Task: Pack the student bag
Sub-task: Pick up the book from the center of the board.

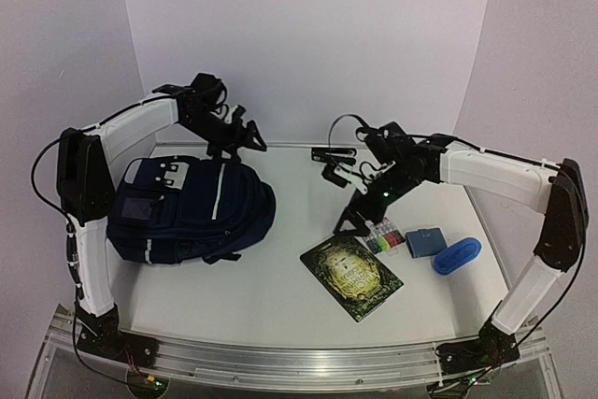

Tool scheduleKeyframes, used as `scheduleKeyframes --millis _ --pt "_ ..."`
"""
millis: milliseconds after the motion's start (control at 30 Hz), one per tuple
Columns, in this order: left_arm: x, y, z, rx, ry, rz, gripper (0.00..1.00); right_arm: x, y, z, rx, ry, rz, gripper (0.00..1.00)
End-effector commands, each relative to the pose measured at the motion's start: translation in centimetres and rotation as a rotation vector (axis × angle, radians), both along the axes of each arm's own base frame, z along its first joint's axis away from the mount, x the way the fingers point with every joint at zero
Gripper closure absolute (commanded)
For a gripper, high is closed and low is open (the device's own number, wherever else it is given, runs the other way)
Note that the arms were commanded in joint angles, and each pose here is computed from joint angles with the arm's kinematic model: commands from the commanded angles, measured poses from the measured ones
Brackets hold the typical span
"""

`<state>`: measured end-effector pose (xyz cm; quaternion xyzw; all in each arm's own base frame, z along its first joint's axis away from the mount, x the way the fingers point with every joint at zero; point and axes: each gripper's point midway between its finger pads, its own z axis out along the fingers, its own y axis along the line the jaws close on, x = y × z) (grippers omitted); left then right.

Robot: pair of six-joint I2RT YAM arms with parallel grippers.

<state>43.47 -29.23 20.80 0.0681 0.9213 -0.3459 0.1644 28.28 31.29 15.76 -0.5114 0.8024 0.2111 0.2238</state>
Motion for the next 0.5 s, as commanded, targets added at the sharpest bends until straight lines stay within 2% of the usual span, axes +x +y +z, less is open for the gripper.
scheduleKeyframes --millis 0,267,467 --pt "-5.8 -6.6 -1.7 -0.004 0.05 -0.246 0.11 -3.8 -7.1 -3.4 -0.185 0.175 0.009 0.02" --pt "-9.6 -13.3 -6.7 -0.014 0.153 -0.384 0.23 -6.1 -14.5 -8.5 -0.392 0.198 0.0 0.04" --pt "-10.8 -16.1 -9.6 -0.024 0.209 -0.432 0.3 -7.0 -16.4 -11.4 -0.469 0.204 0.011 0.05"
